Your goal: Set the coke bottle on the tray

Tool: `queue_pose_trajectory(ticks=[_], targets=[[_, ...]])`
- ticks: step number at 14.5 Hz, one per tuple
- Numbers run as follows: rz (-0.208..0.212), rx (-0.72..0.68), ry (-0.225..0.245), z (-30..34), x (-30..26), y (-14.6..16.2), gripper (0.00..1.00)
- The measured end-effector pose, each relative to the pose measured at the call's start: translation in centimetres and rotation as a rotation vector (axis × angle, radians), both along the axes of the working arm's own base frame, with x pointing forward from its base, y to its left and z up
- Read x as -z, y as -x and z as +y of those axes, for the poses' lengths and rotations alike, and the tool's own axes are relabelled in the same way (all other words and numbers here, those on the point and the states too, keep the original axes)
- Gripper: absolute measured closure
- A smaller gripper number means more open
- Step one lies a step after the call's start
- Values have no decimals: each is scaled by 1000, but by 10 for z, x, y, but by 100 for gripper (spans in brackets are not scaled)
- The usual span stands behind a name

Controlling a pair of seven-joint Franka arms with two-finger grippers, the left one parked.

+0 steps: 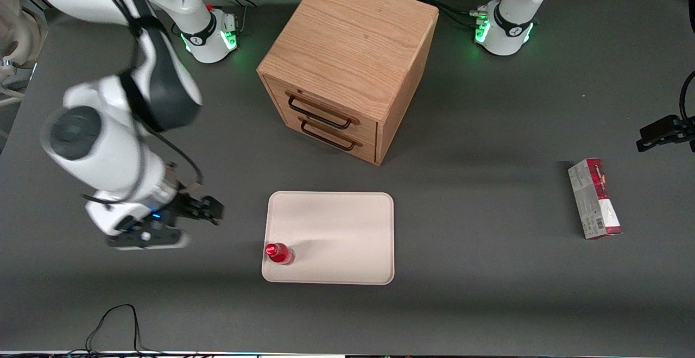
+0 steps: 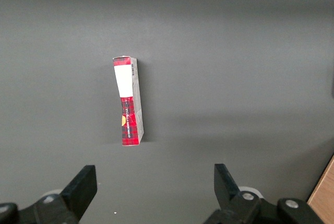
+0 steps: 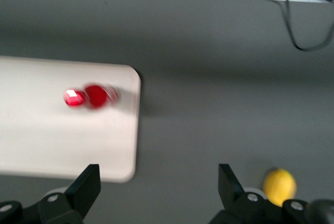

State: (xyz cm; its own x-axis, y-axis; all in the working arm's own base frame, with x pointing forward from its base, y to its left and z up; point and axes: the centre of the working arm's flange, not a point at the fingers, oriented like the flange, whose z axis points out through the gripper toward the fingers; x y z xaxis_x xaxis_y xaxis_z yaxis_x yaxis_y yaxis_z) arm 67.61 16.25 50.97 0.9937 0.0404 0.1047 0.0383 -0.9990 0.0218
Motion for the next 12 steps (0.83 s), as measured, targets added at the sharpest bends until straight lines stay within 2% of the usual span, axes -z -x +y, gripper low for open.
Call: queue_pose_trajectory(ticks=[3, 6, 9, 12], targets=[[30, 16, -23, -73, -41, 31, 0], [32, 73, -41, -119, -66, 74, 0], [36, 103, -58, -142, -88, 115, 0], [36, 103, -64, -144, -94, 128, 0]])
